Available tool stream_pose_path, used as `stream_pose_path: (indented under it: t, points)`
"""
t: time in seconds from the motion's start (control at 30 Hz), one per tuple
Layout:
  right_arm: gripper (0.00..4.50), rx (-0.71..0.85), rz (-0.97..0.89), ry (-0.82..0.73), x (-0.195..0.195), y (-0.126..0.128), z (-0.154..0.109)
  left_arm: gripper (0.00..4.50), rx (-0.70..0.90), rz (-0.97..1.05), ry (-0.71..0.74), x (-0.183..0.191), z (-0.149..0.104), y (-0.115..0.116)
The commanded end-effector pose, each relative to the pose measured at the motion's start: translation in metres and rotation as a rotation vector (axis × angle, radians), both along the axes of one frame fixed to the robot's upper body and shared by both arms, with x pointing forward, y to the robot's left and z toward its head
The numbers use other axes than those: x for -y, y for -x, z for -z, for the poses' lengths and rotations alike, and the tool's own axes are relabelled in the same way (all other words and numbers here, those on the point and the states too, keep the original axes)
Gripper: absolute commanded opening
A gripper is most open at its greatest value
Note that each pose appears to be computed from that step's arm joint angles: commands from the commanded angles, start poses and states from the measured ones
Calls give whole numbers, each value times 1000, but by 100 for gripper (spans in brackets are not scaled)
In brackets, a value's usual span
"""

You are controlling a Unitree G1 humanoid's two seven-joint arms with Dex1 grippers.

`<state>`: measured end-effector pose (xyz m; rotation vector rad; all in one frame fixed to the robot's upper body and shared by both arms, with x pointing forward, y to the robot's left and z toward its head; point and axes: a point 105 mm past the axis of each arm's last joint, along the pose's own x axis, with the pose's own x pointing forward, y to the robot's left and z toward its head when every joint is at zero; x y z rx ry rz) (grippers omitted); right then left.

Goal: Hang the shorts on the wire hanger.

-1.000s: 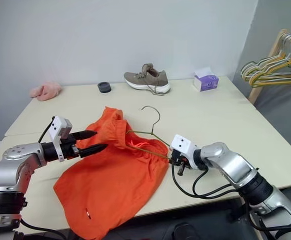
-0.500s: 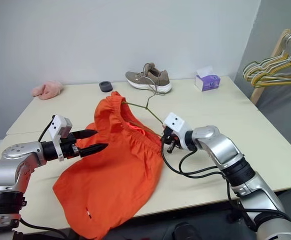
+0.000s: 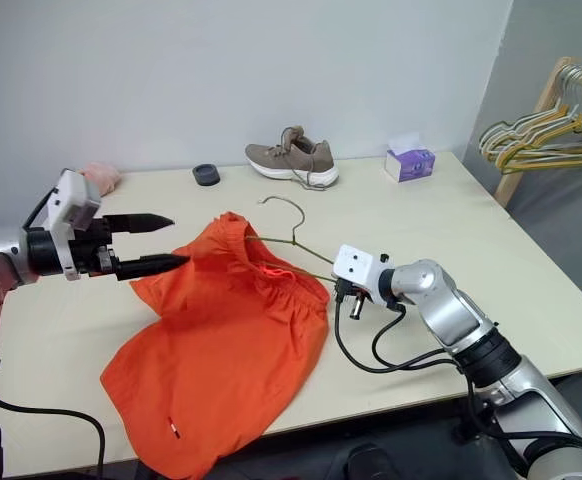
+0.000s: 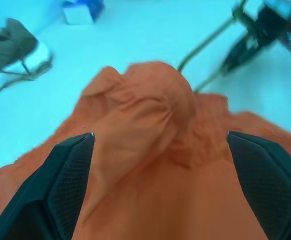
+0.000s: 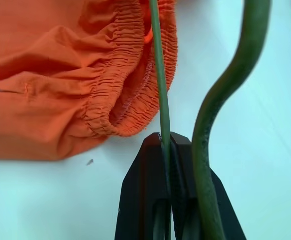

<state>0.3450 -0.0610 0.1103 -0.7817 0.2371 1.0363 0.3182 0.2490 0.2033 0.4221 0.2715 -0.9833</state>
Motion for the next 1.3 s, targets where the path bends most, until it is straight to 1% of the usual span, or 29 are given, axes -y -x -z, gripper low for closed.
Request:
stream_pose_path:
  t: [0.03, 0.13, 0.2, 0.37, 0.47, 0.57, 0.7, 0.8, 0.87, 0.93, 1.13, 1.17, 1.2, 1.23, 1.3]
  points:
    - [0, 85, -59, 13, -7, 1, -12, 446, 43, 35, -92, 0, -3, -6]
    - [0, 112, -86, 30, -8, 3, -12, 446, 55, 72, -142, 5, 5, -13]
    - [0, 121, -98, 35, -9, 5, -13, 446, 73, 87, -127, 11, 2, -18]
    - [0, 140, -113, 53, -10, 5, -15, 446, 65, 162, -95, 24, 0, -15]
    - [0, 141, -114, 58, -9, 6, -15, 446, 67, 184, -102, 28, 1, -14]
    - [0, 149, -122, 58, -10, 7, -16, 446, 52, 216, -153, 32, 17, -11]
    - [0, 157, -134, 56, -11, 9, -18, 446, 26, 246, -189, 34, 31, -9]
    - [0, 168, -149, 57, -13, 11, -19, 386, 21, 258, -198, 39, 37, -9]
    - [0, 172, -157, 57, -14, 12, -20, 330, 20, 261, -199, 40, 39, -10]
    - [0, 176, -165, 56, -16, 12, -20, 262, 24, 259, -199, 42, 40, -11]
    - [0, 191, -185, 58, -19, 14, -21, 79, 14, 265, -162, 46, 39, -11]
    - [0, 192, -188, 60, -19, 15, -20, 42, 10, 266, -161, 46, 39, -10]
    - [0, 194, -193, 64, -19, 15, -20, 18, 5, 267, -157, 46, 39, -10]
    - [0, 196, -198, 67, -19, 15, -20, 8, 3, 267, -154, 46, 38, -9]
    - [0, 194, -210, 74, -19, 17, -19, 8, 1, 266, -153, 45, 38, -9]
